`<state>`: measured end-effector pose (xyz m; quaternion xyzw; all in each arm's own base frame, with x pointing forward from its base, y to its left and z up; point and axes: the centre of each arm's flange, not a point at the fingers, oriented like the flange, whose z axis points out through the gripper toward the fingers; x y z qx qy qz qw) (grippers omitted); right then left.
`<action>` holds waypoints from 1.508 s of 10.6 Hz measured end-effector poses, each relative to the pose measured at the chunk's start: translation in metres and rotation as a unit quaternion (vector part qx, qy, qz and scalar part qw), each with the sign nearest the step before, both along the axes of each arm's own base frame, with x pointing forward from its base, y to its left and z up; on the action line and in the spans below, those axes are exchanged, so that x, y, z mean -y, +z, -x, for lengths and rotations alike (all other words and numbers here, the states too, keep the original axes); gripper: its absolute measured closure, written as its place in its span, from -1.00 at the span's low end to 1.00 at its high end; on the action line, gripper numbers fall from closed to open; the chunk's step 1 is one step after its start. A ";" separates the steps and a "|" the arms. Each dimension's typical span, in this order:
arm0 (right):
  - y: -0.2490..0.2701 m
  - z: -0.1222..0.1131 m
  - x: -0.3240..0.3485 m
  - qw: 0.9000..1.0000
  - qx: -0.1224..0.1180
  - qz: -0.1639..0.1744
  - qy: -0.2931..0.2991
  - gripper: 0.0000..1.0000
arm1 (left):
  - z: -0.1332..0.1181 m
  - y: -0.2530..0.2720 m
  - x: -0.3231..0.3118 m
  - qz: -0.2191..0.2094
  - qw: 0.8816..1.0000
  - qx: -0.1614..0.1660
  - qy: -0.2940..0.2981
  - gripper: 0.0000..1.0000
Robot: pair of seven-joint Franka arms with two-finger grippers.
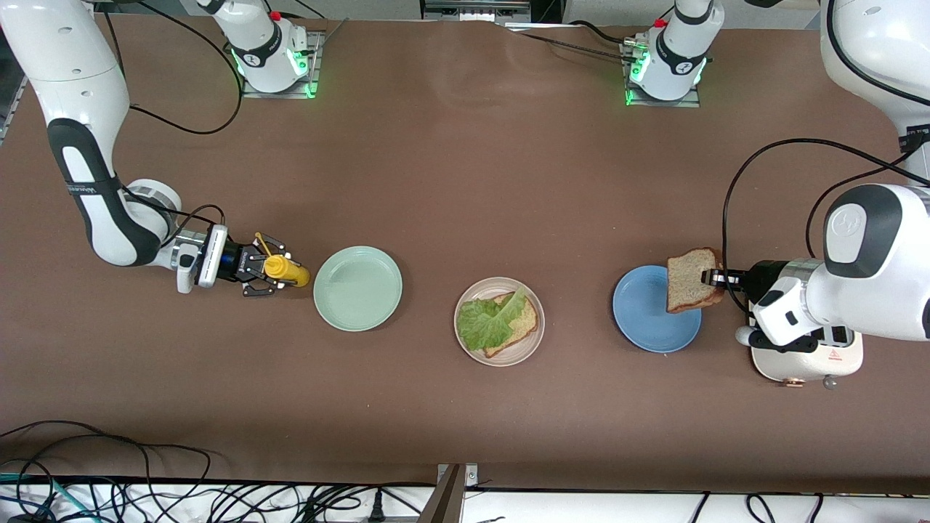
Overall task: Make sandwich on beige plate with both arms
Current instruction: 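Grasp the yellow mustard bottle with the right gripper, then carry the mustard bottle with the right gripper over the lettuce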
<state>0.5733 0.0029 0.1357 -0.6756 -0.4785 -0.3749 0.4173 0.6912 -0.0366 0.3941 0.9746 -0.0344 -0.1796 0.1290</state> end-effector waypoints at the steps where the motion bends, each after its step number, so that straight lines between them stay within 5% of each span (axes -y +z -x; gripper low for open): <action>1: 0.005 -0.006 0.001 1.000 -0.010 0.000 -0.008 0.34 | 0.000 0.000 0.000 0.000 1.000 0.000 0.000 0.82; 5: 0.044 -0.042 -0.001 0.997 -0.051 0.035 -0.039 0.58 | 0.000 0.000 0.000 0.000 1.000 0.000 0.000 0.82; 8: 0.087 -0.075 -0.033 0.987 -0.090 0.131 -0.031 0.70 | 0.000 0.000 0.000 0.000 1.000 0.000 0.000 0.82; 13: 0.159 -0.112 -0.142 0.946 -0.131 0.292 -0.054 0.76 | 0.000 0.000 0.000 0.000 1.000 0.000 0.000 0.82; 16: 0.184 -0.116 -0.227 0.904 -0.110 0.407 -0.070 0.79 | 0.000 0.000 -0.001 0.000 1.000 0.000 0.001 0.82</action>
